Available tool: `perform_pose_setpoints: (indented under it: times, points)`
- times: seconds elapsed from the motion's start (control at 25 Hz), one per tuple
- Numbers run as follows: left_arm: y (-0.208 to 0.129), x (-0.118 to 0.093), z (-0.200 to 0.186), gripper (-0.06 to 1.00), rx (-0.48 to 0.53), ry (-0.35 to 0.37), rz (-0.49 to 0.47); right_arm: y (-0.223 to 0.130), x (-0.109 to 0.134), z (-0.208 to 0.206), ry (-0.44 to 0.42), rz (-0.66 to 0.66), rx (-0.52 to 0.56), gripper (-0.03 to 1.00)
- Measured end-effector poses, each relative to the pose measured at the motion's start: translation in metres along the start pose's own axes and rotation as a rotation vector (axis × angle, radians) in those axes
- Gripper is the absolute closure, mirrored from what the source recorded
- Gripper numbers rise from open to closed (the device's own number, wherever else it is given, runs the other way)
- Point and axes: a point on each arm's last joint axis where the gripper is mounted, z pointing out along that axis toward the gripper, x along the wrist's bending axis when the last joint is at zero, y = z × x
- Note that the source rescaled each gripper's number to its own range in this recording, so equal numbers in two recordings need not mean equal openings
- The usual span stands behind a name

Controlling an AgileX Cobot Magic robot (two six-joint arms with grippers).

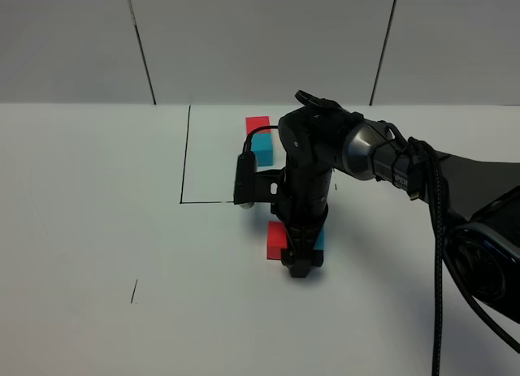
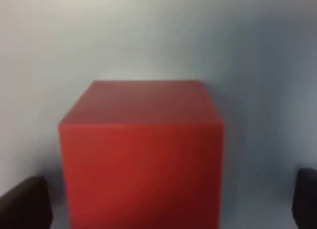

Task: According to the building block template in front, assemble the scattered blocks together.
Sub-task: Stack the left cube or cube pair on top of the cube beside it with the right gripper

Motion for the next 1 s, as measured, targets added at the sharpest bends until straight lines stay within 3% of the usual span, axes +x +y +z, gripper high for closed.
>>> perform_pose_setpoints:
  times: [0.36,0.56,0.76,1.0]
  points:
    - [0.0000,0.0000,0.0000,0.32,0.000,0.000,0.000,0.0024,0.0000,0.0030,0.011,0.016,-0.025,0.09]
    - [0.0000,0.0000,0.0000,0.32,0.000,0.000,0.000,0.0026,-0.0007,0.0033,0.007,0.015,-0.026,0.19]
    - [0.0000,0.0000,0.0000,0.32,0.000,0.000,0.000,0.0019,-0.0022,0.0036,0.001,0.019,-0.030,0.37]
    - [0.0000,0.0000,0.0000,0.32,0.000,0.000,0.000,0.0019,-0.0023,0.0038,0.001,0.018,-0.030,0.70]
